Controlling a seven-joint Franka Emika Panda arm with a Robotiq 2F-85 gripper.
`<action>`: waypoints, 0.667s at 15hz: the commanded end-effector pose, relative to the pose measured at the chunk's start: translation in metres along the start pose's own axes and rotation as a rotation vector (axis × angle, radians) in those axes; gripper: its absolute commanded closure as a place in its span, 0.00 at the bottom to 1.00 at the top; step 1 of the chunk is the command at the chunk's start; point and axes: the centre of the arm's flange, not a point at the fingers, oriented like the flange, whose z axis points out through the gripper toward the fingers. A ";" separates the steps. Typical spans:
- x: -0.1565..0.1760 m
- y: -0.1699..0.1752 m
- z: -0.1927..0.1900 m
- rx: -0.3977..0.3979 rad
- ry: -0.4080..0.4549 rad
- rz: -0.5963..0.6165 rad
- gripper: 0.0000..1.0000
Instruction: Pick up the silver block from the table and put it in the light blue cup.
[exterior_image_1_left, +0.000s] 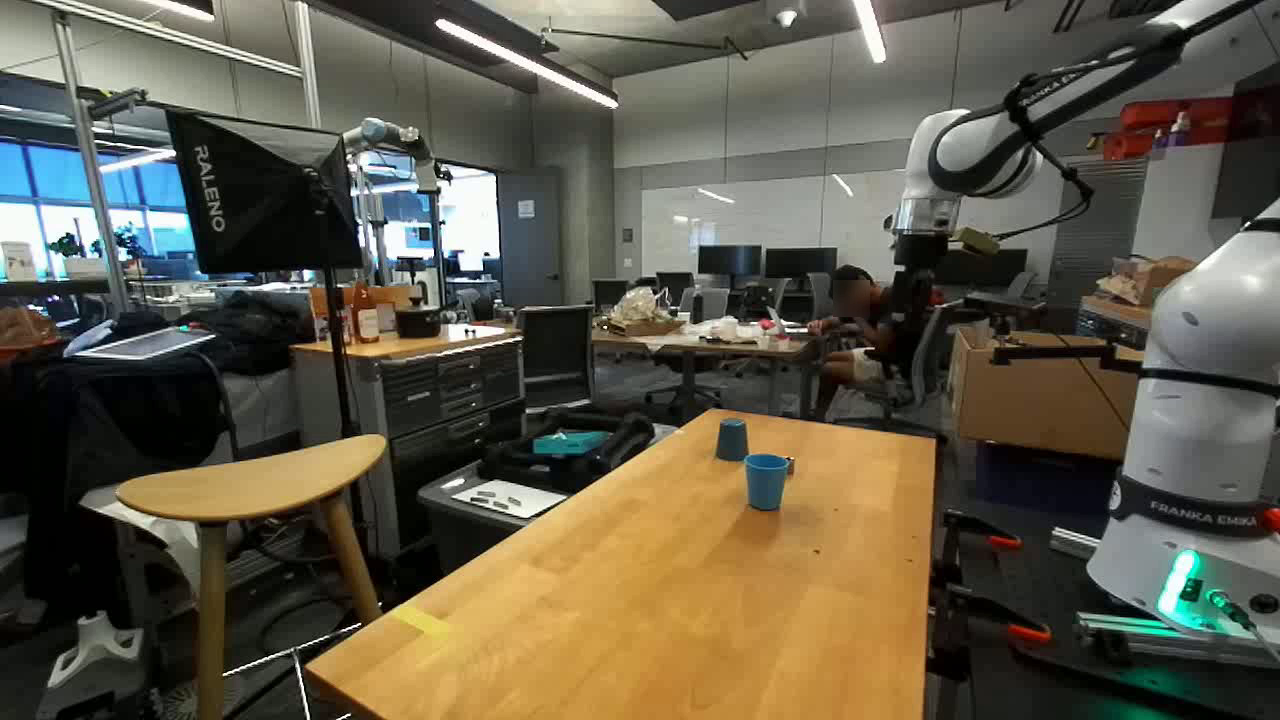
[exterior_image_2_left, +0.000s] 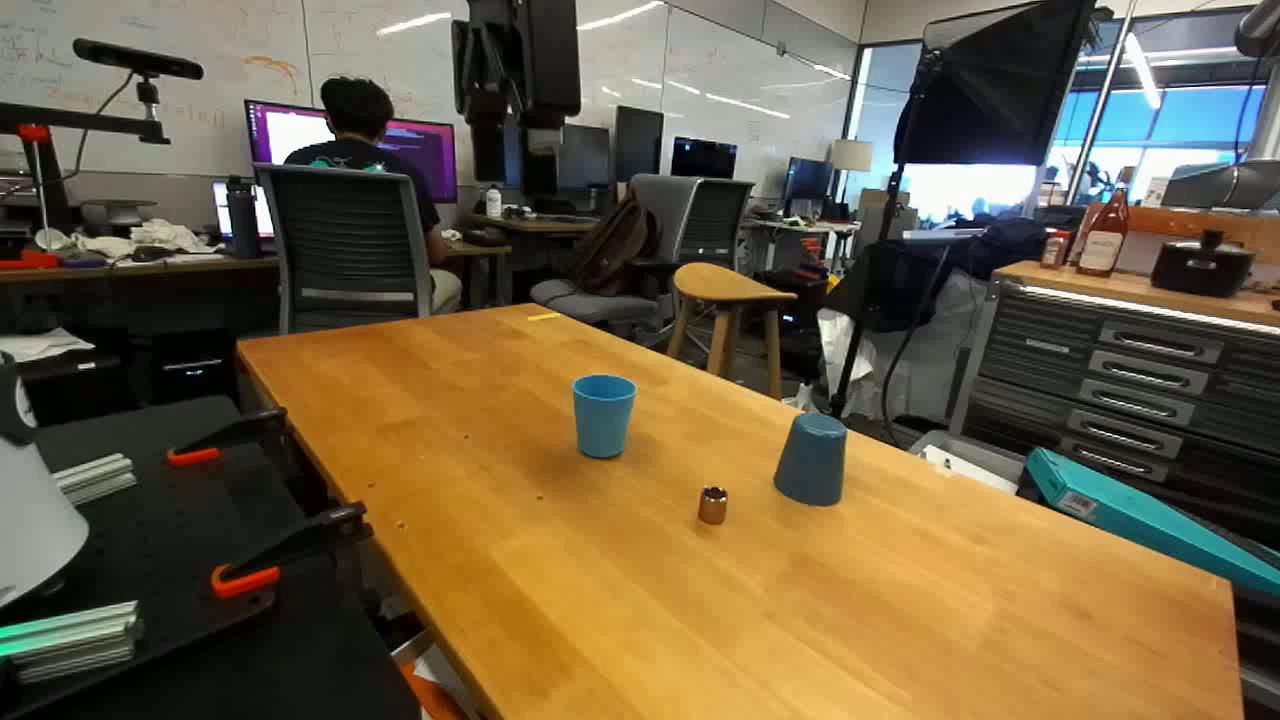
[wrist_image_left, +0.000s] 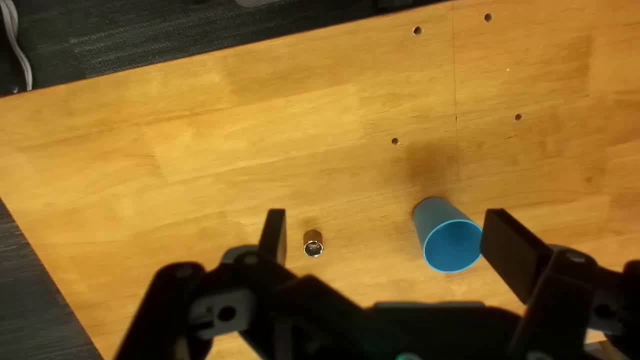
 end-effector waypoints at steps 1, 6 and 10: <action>0.000 0.000 -0.001 0.000 0.001 0.000 0.00; 0.052 -0.017 0.019 -0.056 0.022 0.054 0.00; 0.120 -0.019 0.047 -0.083 0.012 0.154 0.00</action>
